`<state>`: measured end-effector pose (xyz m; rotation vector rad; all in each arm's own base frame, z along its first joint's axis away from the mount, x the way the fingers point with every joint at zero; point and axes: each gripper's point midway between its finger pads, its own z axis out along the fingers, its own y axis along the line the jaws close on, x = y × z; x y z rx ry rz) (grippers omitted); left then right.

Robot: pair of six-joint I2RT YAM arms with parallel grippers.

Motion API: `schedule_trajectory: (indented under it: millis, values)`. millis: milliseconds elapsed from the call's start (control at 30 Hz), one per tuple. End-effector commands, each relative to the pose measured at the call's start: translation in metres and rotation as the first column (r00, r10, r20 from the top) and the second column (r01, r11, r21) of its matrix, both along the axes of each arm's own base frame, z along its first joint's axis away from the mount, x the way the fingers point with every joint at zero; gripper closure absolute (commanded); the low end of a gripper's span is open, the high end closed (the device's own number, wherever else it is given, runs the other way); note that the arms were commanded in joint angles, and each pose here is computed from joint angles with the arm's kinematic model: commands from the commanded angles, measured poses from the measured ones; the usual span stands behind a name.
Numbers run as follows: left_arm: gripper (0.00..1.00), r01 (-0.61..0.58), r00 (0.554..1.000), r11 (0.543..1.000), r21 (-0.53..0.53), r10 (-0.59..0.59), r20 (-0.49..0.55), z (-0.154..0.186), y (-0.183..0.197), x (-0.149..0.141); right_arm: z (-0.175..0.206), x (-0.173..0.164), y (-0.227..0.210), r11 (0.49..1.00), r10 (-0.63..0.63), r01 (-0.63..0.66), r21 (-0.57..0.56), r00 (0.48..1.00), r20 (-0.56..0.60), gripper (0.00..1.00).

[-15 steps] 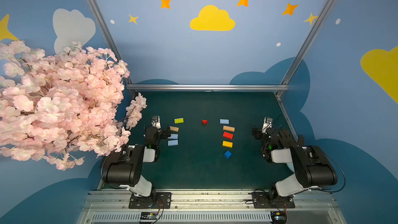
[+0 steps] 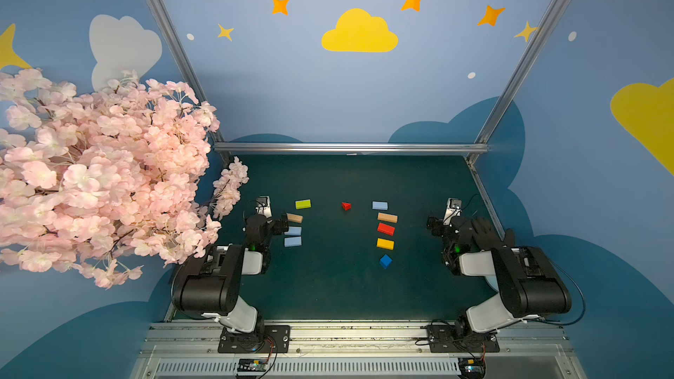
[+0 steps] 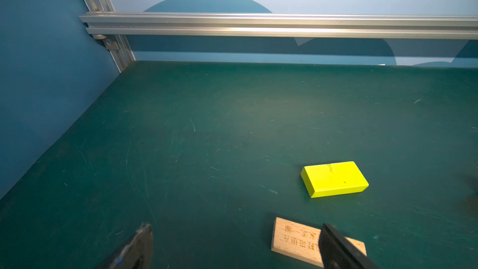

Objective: Assemble a heart with building blocks
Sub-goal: Adjust the building block at the center of the board.

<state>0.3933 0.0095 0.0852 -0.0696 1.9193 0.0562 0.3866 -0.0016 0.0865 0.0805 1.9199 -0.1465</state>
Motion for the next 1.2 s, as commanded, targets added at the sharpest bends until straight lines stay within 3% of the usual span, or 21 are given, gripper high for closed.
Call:
schedule_trajectory:
  millis: [0,300,533,600,667,733,800,867,933,1067,1167]
  values:
    - [0.0,-0.005,1.0,1.0,0.007,0.005,0.008,0.001,0.002,0.001,0.01,0.006,-0.001,1.0,-0.008,0.008,-0.004,0.999,0.038,0.02]
    - [0.0,0.0,1.0,1.0,-0.002,0.0,0.003,0.0,0.002,0.001,0.01,0.006,-0.001,1.0,-0.008,0.008,-0.004,0.999,0.038,0.02]
    - [0.0,0.074,0.997,0.997,-0.035,-0.075,-0.005,0.0,-0.005,0.002,0.014,0.006,0.0,1.0,-0.003,0.004,-0.016,0.998,0.055,0.02]
    - [0.0,0.08,0.997,0.996,-0.044,-0.08,-0.005,0.002,-0.004,0.0,0.024,0.0,0.017,0.996,0.062,-0.057,-0.068,0.995,0.074,0.02]
    - [0.0,0.064,0.998,0.998,-0.027,-0.064,0.01,0.014,-0.003,0.002,0.048,-0.005,0.035,0.983,0.093,-0.075,-0.169,0.99,0.106,0.01]
    - [0.0,0.039,0.999,0.999,0.009,-0.039,-0.027,0.029,-0.004,0.003,0.067,-0.007,0.061,0.962,0.203,-0.185,-0.199,0.976,0.074,0.01]
    - [0.0,0.071,0.997,0.997,0.034,-0.07,-0.029,0.052,-0.013,0.005,0.081,-0.006,0.077,0.958,0.259,-0.254,-0.133,0.966,0.017,0.02]
    - [0.0,0.115,0.992,0.992,0.05,-0.117,0.038,0.077,-0.028,0.006,0.087,-0.003,0.088,0.948,0.301,-0.307,-0.081,0.95,-0.082,0.02]
    - [0.0,0.12,0.99,0.993,0.0,-0.119,0.071,0.096,-0.037,0.006,0.1,0.001,0.11,0.908,0.405,-0.415,-0.055,0.903,-0.143,0.02]
    - [0.0,0.152,0.985,0.981,-0.122,-0.16,-0.062,0.097,-0.057,0.012,0.109,0.014,0.153,0.79,0.599,-0.613,0.007,0.77,-0.219,0.03]
    - [0.0,0.21,0.96,0.959,-0.188,-0.239,-0.146,0.082,-0.079,0.013,0.109,0.023,0.192,0.67,0.72,-0.737,0.094,0.613,-0.326,0.21]
